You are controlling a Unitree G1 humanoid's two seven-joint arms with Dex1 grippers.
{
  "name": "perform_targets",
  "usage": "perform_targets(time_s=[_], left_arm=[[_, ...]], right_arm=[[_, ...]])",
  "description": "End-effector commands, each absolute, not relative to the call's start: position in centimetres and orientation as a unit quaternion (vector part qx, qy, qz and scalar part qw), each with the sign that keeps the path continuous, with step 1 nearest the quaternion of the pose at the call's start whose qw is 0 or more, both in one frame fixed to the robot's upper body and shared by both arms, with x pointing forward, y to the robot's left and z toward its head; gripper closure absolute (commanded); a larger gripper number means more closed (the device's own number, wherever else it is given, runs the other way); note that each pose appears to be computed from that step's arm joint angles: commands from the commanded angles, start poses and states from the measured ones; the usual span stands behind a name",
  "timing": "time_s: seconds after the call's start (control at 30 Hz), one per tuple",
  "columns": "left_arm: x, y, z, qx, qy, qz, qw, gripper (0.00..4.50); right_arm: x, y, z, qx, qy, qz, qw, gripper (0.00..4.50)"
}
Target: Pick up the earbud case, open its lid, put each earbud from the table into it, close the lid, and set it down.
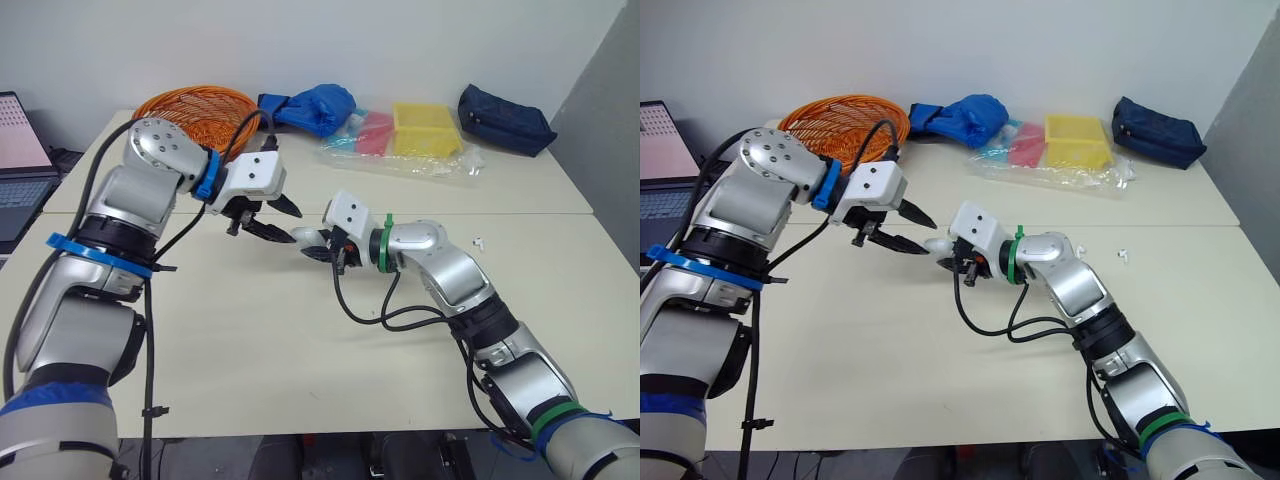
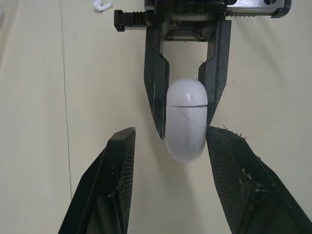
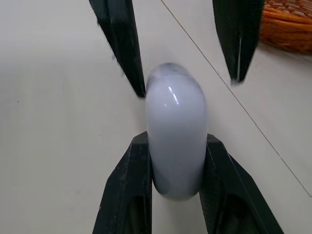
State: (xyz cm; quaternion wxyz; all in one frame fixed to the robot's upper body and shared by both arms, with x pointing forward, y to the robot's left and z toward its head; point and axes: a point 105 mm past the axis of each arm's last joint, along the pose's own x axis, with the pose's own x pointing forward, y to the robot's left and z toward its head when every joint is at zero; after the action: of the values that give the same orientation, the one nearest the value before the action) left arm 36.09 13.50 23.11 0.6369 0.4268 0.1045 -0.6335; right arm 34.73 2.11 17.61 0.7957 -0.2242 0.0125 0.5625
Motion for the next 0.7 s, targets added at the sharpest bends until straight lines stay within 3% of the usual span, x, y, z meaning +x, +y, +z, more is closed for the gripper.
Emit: perform_targets(time_s=[0.03, 0.7], left_arm=[[36.2, 13.6, 24.8, 0.449, 0.08, -0.621, 0.638, 2.2], [36.2, 12.8, 23.3, 0.459, 0.09, -0.615, 0.635, 2.2]], right_arm=[[34.4, 2.3, 18.9, -0.251, -0.013, 0.558, 0.791, 3.64], [34.7, 2.8, 19.5, -0.271, -0.019, 0.55, 0.79, 3.64]])
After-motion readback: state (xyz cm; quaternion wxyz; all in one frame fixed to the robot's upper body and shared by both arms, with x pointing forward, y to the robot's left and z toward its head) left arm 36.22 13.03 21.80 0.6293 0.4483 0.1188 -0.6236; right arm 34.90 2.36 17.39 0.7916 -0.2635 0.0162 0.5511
